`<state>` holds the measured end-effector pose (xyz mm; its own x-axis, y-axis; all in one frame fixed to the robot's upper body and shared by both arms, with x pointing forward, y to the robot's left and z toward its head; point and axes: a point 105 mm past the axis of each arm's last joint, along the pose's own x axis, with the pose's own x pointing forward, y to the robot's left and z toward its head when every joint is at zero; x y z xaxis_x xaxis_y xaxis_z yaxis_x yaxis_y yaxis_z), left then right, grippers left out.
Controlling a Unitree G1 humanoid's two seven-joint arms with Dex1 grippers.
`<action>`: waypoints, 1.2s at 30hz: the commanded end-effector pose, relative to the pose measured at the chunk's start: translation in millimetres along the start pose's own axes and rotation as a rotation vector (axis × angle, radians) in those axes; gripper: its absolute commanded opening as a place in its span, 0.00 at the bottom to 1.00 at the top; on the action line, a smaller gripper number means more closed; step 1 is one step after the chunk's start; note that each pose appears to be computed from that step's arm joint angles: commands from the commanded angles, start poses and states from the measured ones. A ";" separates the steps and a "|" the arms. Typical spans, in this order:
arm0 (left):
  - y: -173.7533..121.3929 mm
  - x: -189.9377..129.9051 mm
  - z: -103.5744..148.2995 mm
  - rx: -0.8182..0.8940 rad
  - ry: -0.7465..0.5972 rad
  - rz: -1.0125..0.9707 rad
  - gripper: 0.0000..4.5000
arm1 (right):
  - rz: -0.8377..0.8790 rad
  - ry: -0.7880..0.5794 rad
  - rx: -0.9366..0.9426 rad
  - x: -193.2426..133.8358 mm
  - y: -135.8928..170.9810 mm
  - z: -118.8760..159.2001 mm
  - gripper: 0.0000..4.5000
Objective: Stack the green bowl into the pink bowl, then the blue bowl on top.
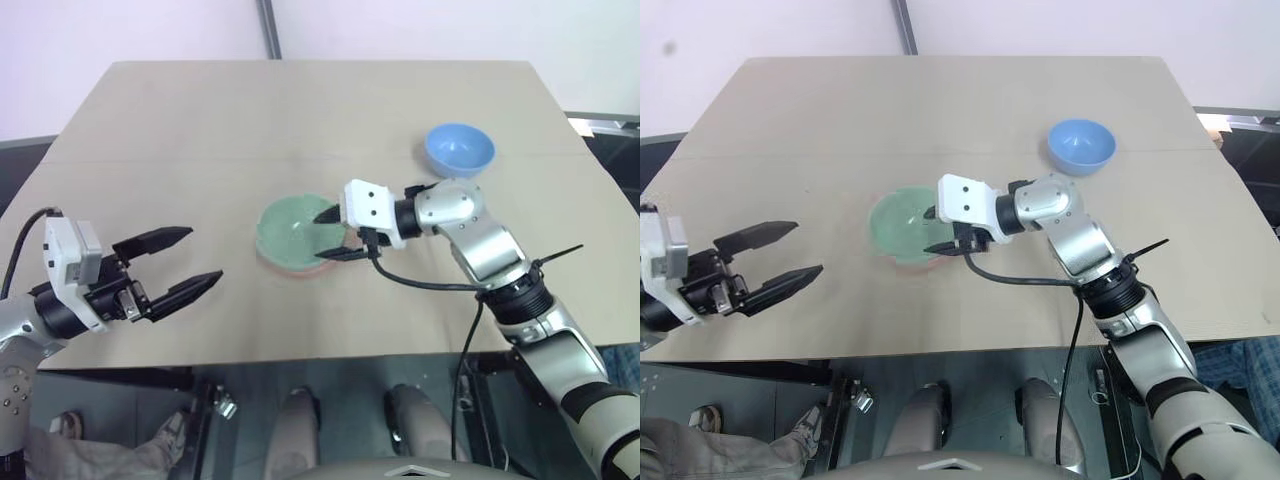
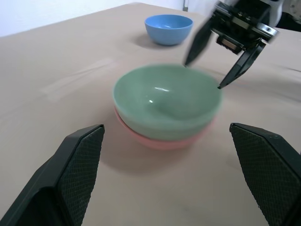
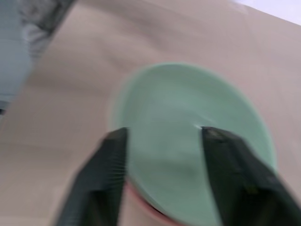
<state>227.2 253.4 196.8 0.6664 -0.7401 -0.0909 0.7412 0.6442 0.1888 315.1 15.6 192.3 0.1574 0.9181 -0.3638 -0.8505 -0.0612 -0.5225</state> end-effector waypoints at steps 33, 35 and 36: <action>-8.7 17.3 9.6 0.026 -0.062 -0.026 1.00 | -0.601 0.452 -0.008 -125.8 -113.2 -130.3 0.03; -8.0 17.5 9.0 0.024 -0.061 -0.026 1.00 | -0.486 0.268 0.003 -107.8 -104.7 -100.2 0.03; -7.4 16.8 7.9 0.021 -0.059 -0.026 1.00 | -0.403 0.154 0.000 -96.8 -94.6 -74.5 0.03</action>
<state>234.5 236.5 194.2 0.6497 -0.7580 -0.0584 0.7540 0.6327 0.1763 444.1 -128.9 186.9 0.6989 0.6380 -0.3231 -0.6460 0.3694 -0.6680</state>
